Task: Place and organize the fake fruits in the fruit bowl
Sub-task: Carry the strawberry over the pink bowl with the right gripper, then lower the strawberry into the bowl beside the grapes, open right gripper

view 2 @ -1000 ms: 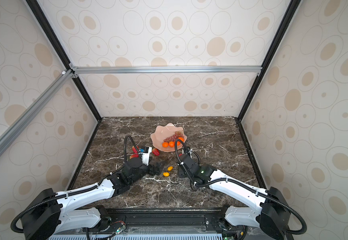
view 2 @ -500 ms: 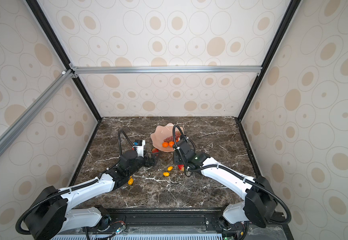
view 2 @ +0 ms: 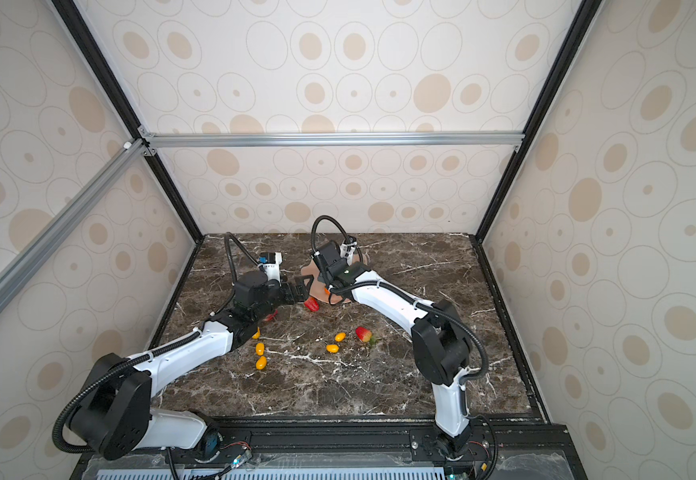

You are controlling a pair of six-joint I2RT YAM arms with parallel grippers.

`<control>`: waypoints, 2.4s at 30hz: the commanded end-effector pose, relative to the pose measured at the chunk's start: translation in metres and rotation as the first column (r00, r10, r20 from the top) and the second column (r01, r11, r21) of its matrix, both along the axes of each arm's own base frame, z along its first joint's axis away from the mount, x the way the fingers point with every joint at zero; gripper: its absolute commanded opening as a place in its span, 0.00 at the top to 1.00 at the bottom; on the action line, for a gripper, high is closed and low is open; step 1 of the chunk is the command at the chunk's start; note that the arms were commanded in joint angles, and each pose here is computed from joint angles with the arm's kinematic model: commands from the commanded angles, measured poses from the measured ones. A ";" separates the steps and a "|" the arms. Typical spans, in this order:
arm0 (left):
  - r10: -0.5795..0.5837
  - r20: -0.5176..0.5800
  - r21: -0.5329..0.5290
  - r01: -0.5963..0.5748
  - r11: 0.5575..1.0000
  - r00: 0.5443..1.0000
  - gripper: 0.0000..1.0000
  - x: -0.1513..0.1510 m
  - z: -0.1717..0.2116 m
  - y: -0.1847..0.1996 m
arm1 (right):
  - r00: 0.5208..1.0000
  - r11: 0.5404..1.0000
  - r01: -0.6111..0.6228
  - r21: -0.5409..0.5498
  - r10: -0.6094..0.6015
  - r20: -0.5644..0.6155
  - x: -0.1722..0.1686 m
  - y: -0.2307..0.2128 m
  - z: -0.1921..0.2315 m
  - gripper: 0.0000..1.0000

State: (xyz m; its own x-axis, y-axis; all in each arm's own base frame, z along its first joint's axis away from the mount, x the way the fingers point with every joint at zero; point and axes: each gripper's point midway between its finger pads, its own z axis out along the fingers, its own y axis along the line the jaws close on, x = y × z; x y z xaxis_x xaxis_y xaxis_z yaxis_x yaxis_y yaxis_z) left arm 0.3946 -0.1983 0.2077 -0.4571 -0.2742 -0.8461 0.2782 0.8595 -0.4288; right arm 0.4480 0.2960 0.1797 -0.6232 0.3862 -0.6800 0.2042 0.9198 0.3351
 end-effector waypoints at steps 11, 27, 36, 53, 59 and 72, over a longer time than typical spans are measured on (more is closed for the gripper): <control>0.029 -0.044 -0.024 -0.030 0.999 0.999 0.02 0.021 0.016 0.019 | 0.933 0.933 0.360 -0.020 -0.360 -0.020 0.056 -0.016 -0.040 1.00; 0.035 -0.028 0.030 -0.034 0.999 0.999 0.02 0.004 0.027 0.031 | 0.855 0.856 0.517 0.001 -0.516 -0.046 0.072 -0.025 -0.083 1.00; 0.034 -0.029 0.027 -0.033 0.999 0.999 0.02 0.004 0.027 0.032 | 0.876 0.876 0.480 0.041 -0.477 -0.063 0.092 -0.021 -0.099 1.00; 0.036 -0.029 0.036 -0.035 0.999 0.999 0.02 0.006 0.027 0.033 | 0.891 0.888 0.454 0.079 -0.450 -0.065 0.108 -0.017 -0.110 0.88; 0.036 -0.027 0.040 -0.035 0.999 0.999 0.02 0.006 0.028 0.033 | 0.896 0.892 0.444 0.087 -0.440 -0.054 0.113 -0.017 -0.106 0.81; 0.052 -0.028 0.036 -0.051 0.998 0.998 0.02 0.000 0.027 0.040 | 0.965 0.949 0.255 0.186 -0.263 0.019 0.127 0.016 -0.061 0.60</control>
